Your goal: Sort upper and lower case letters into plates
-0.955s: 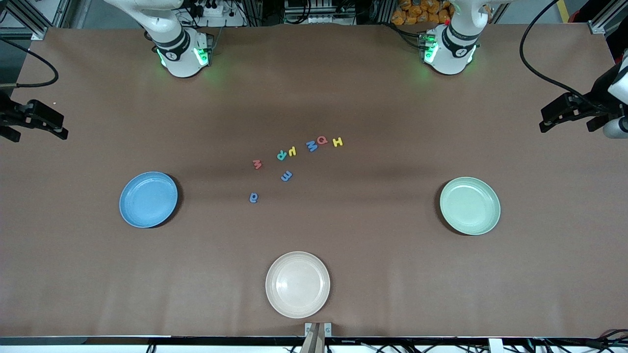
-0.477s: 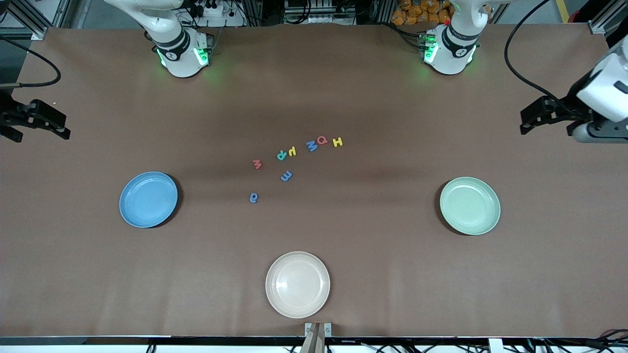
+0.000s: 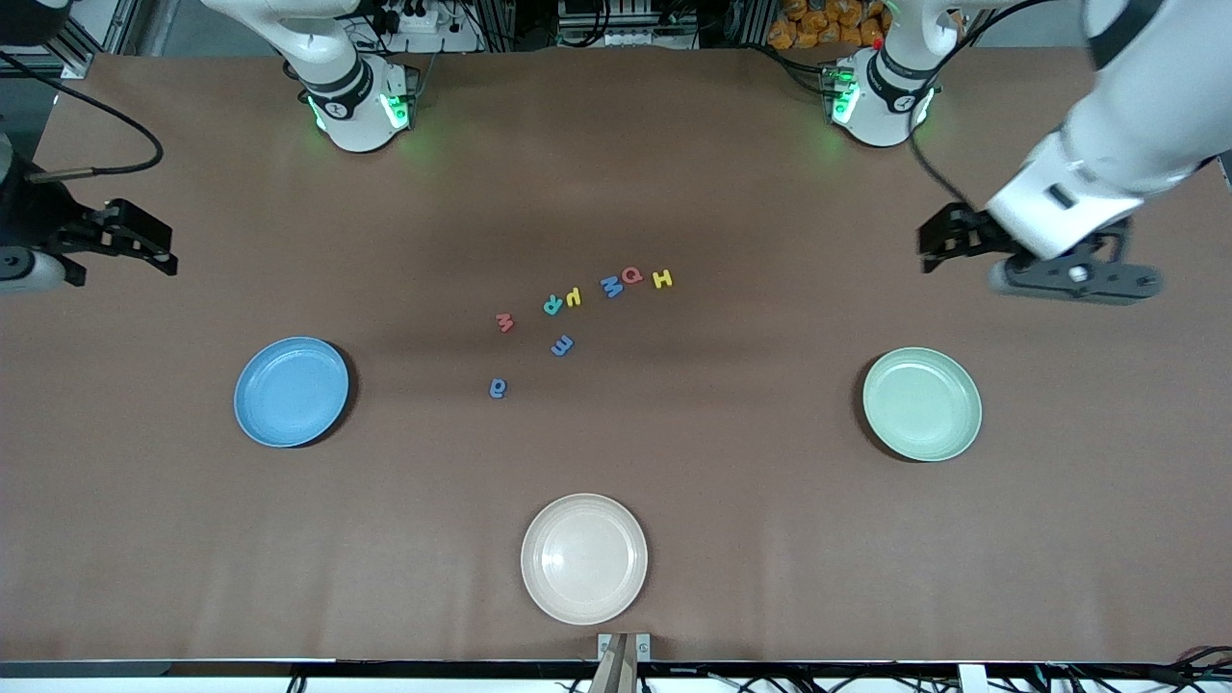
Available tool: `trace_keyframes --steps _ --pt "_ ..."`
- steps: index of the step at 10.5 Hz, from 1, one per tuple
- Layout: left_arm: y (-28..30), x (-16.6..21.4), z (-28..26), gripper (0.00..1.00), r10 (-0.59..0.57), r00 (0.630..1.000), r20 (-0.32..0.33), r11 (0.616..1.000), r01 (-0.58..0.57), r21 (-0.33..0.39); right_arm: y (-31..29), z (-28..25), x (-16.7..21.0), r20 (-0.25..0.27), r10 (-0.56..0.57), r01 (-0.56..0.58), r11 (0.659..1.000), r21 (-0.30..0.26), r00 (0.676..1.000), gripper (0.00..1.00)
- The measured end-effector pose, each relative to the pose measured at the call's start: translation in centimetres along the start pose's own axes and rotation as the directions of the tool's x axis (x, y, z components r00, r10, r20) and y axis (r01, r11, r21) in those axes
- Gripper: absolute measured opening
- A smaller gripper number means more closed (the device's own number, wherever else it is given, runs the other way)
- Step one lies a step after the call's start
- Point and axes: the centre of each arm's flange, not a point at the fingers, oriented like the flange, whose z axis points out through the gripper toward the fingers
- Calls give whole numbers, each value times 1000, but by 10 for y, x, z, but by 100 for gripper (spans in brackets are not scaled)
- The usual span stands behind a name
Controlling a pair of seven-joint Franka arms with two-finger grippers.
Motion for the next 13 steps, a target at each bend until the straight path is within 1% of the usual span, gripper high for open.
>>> trace_keyframes --steps 2,5,6,8,9,11,13 --pt "56 7 33 100 -75 997 14 997 76 -11 -15 16 8 29 -29 28 1000 4 999 100" --pt "150 9 94 100 -151 988 31 988 152 -29 -47 65 31 109 -86 85 996 14 990 100" --pt "176 7 115 100 -180 983 40 983 182 -33 -51 78 37 124 -94 93 996 17 988 100" --pt "220 0 159 100 -235 969 72 971 237 -23 -52 97 49 119 -97 95 995 20 988 100" --pt "239 -4 178 100 -265 961 81 963 268 -21 -53 112 57 121 -99 97 995 24 988 100" --pt "268 -15 210 100 -308 947 95 951 310 -5 -62 148 72 145 -113 109 993 36 983 100" --pt "269 -21 235 100 -324 938 119 946 323 33 -77 169 78 165 -129 123 991 41 978 100"
